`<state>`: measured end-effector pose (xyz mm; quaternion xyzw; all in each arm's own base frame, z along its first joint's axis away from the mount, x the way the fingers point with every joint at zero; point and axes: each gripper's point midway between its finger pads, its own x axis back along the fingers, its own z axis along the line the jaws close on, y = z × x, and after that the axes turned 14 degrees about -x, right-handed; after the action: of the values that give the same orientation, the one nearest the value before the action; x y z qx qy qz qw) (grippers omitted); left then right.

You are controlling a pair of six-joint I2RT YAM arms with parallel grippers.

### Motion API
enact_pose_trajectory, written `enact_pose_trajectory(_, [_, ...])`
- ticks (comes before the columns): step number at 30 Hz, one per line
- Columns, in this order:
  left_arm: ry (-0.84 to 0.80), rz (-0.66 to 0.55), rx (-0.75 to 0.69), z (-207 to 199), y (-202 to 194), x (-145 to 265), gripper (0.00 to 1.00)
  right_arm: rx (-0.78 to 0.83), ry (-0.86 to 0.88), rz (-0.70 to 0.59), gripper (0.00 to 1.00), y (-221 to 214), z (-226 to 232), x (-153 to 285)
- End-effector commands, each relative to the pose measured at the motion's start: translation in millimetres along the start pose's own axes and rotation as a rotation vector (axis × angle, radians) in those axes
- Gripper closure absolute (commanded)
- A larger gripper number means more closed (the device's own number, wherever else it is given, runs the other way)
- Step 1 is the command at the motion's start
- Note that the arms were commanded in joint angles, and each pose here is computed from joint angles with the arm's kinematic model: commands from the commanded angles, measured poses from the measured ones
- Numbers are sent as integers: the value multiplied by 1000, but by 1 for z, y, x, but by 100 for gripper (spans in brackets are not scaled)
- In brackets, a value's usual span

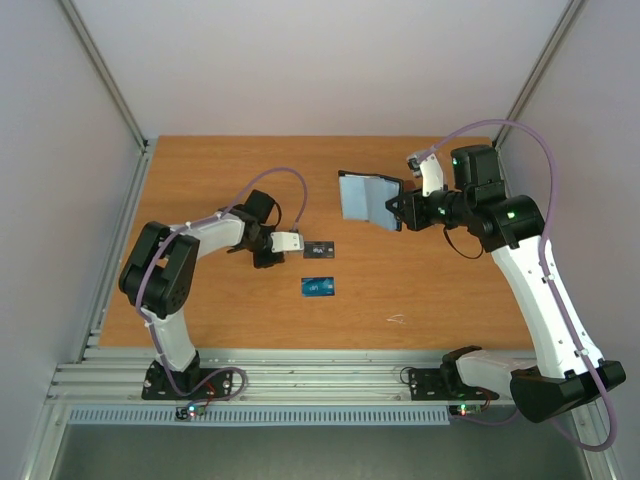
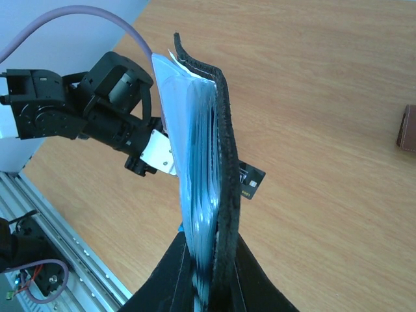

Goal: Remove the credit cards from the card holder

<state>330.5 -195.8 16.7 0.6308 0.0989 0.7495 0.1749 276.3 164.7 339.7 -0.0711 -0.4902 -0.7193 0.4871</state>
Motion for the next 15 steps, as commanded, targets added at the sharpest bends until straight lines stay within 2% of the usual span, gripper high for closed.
enact_pose_trajectory(1, [-16, 72, -3, -2, -17, -18, 86, 28, 12, -26, 99, 5, 6, 9])
enact_pose_trajectory(15, [1, 90, -2, 6, -19, -21, 90, 28, 14, -21, 99, 3, 6, 9])
